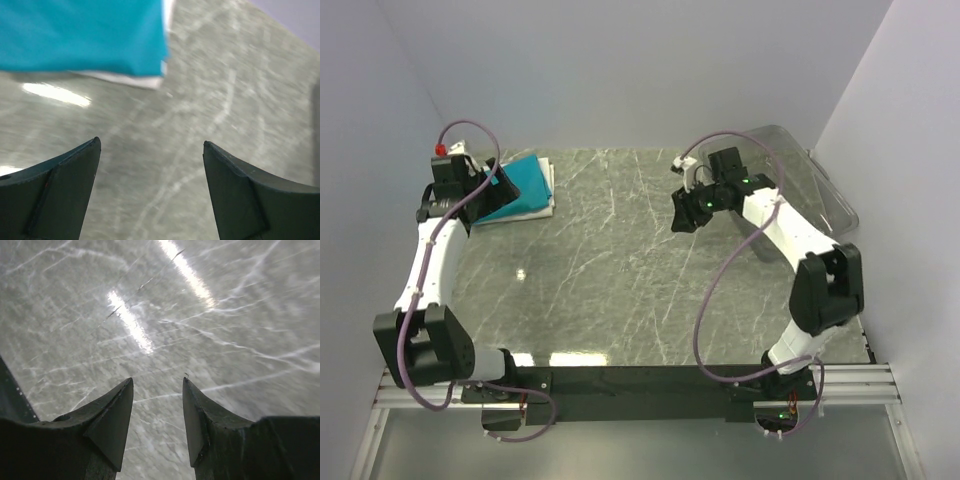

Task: Fold and stack the t-shirts
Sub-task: Neatly place the folded tshirt to the corner

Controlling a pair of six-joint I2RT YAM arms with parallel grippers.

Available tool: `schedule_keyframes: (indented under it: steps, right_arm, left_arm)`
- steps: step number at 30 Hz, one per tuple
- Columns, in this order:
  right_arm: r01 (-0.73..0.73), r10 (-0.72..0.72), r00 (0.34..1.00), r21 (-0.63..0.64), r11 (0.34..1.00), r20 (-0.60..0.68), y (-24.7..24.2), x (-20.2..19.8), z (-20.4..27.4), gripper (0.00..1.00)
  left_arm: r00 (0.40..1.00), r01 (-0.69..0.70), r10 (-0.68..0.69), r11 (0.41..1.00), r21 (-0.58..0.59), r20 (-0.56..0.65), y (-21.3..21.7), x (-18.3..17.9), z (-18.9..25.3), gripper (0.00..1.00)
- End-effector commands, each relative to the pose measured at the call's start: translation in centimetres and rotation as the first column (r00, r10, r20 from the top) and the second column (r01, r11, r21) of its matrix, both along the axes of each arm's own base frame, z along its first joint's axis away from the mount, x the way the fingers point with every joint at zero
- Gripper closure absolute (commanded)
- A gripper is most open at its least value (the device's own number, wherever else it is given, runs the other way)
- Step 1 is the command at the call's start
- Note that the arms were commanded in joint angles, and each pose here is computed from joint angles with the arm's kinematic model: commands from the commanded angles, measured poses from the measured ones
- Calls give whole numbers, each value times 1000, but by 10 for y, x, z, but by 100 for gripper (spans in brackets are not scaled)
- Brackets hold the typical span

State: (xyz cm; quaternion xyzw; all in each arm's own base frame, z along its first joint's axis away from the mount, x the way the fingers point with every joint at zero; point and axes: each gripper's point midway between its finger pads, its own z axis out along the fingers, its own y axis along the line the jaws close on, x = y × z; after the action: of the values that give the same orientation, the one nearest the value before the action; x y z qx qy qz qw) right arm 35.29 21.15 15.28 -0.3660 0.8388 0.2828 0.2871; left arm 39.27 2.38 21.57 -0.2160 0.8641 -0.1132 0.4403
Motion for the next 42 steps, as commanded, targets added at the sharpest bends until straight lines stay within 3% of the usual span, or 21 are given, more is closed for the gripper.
schedule_keyframes:
  steps: [1,5,8,12,16,18,19,23,42]
  right_arm:
    - [81,-72,978,-36,996,198,-23,14,45,49]
    - [244,-224,901,-7,970,373,-53,19,98,45]
    - [344,-337,846,59,937,413,-77,17,122,26]
    - [437,-442,807,107,893,391,-104,13,128,13]
    - [541,-565,758,170,824,326,-131,8,127,12]
    - [604,-636,687,209,769,352,-145,6,140,11]
    - [675,-698,626,206,709,349,-159,7,139,11]
    - [731,-742,542,216,648,395,-177,-2,146,9]
    - [726,-734,569,193,661,372,-175,-18,122,10]
  left_arm:
    - [980,144,-122,979,-142,158,-40,-7,38,12]
    - [982,99,-86,993,-71,170,-32,-42,32,9]
    - [964,-19,12,1000,23,266,-13,-72,58,2]
    - [938,-97,68,993,69,340,-6,-103,68,1]
    - [945,-44,29,998,40,325,-19,-114,61,1]
    - [951,-23,9,999,39,308,-23,-119,56,1]
    - [950,-13,-1,999,41,311,-26,-122,56,1]
    - [954,-16,0,999,49,301,-26,-131,53,1]
    - [952,-18,5,999,40,307,-27,-136,53,1]
